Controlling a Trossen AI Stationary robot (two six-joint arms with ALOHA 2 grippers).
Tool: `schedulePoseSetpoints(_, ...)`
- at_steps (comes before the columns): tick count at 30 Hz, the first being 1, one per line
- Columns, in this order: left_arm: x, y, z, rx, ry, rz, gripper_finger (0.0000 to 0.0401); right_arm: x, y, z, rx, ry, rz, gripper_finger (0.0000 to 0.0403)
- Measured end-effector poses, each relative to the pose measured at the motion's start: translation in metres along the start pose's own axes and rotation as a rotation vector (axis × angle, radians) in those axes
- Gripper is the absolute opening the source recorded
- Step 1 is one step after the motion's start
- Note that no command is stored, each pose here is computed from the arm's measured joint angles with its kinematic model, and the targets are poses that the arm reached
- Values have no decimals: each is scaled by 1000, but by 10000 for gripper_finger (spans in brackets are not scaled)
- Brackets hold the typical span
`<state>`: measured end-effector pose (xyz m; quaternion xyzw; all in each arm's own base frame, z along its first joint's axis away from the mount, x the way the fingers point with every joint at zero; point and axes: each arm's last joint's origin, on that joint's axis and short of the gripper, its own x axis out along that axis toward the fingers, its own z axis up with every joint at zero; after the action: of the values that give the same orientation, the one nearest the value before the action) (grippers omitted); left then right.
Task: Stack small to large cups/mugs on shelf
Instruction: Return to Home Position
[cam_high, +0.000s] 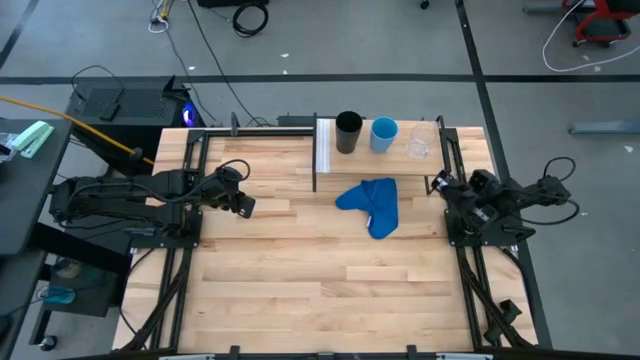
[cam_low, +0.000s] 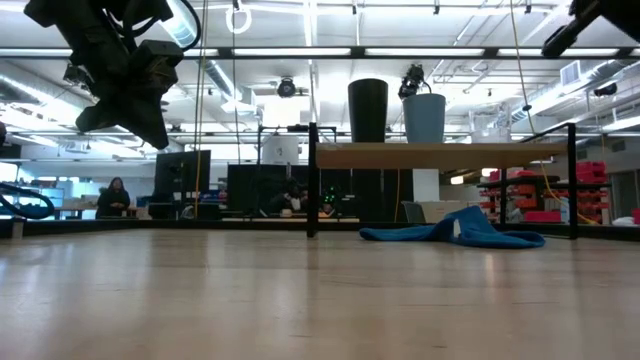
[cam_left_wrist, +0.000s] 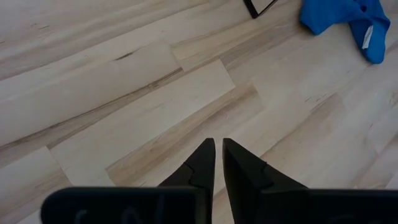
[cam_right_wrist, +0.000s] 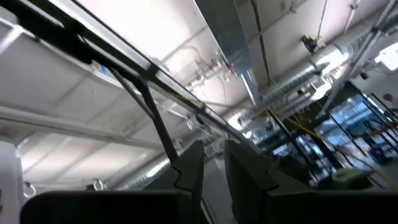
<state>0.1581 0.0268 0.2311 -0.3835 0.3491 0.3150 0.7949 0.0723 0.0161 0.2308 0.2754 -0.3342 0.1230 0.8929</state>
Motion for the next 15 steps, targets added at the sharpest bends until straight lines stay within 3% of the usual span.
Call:
schedulePoseSetpoints(8, 0, 0, 0, 0, 0, 0, 28, -1, -5, -11, 2, 113, -52, 73)
schedulePoseSetpoints(15, 0, 0, 0, 0, 0, 0, 34, -1, -5, -11, 5, 114, -52, 73)
